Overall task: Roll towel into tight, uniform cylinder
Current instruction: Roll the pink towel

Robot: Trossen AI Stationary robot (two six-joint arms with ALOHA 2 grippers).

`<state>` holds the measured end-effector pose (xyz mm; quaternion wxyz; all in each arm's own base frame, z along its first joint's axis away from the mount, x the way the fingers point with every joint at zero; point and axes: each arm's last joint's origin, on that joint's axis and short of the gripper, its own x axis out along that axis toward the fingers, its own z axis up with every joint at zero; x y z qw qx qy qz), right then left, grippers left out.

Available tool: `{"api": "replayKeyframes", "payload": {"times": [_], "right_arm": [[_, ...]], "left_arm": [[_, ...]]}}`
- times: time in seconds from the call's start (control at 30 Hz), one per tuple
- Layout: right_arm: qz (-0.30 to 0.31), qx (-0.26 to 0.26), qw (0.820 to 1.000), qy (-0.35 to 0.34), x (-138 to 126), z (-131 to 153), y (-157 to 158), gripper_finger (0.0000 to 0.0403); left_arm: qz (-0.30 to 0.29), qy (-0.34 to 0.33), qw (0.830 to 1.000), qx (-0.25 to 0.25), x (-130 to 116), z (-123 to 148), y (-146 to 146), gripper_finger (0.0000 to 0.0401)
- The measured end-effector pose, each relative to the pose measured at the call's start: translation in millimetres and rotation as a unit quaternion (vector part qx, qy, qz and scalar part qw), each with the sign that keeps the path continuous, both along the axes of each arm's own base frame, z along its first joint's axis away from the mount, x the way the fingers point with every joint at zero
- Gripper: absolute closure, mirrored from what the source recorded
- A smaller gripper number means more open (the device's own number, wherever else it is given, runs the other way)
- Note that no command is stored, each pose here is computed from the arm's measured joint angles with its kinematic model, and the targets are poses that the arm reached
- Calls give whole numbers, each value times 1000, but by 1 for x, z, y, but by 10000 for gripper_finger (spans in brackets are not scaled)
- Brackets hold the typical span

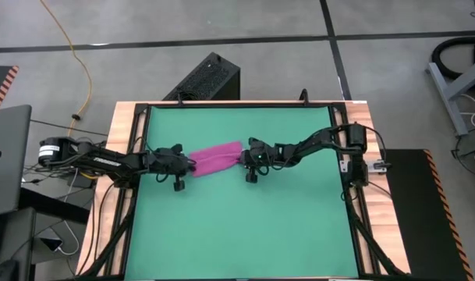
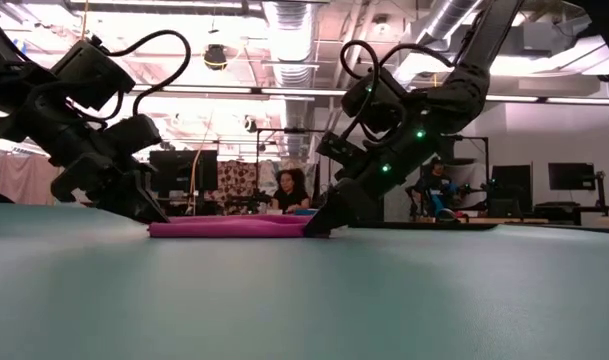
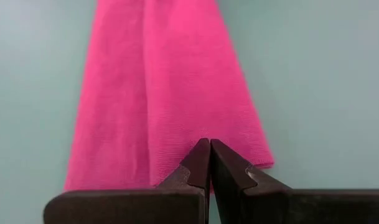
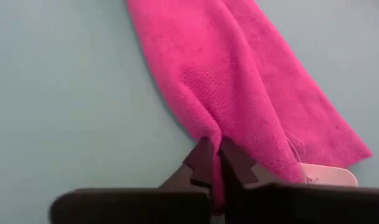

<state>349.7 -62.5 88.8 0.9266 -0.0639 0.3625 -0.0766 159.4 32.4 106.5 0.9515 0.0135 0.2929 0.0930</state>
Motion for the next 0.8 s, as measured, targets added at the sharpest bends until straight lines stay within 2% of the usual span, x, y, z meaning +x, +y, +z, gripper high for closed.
{"api": "replayKeyframes", "payload": {"times": [0.07,0.23,0.37,0.47,0.63,0.8], "right_arm": [[6,2,1000,1,1,0,5,387],[7,21,1000,6,1,-1,19,386],[9,39,999,6,2,-1,30,386],[10,54,998,3,3,-1,39,386],[17,86,996,-6,5,6,57,386],[24,114,993,-13,1,23,73,387]], "left_arm": [[-5,-8,1000,-10,4,4,-1,401],[-20,-52,998,-16,21,28,-6,401],[-27,-70,997,13,31,42,-10,401],[-31,-68,996,47,36,40,-9,401],[-82,-73,994,29,47,28,-13,401],[-97,-55,993,31,56,8,-16,401]]}}
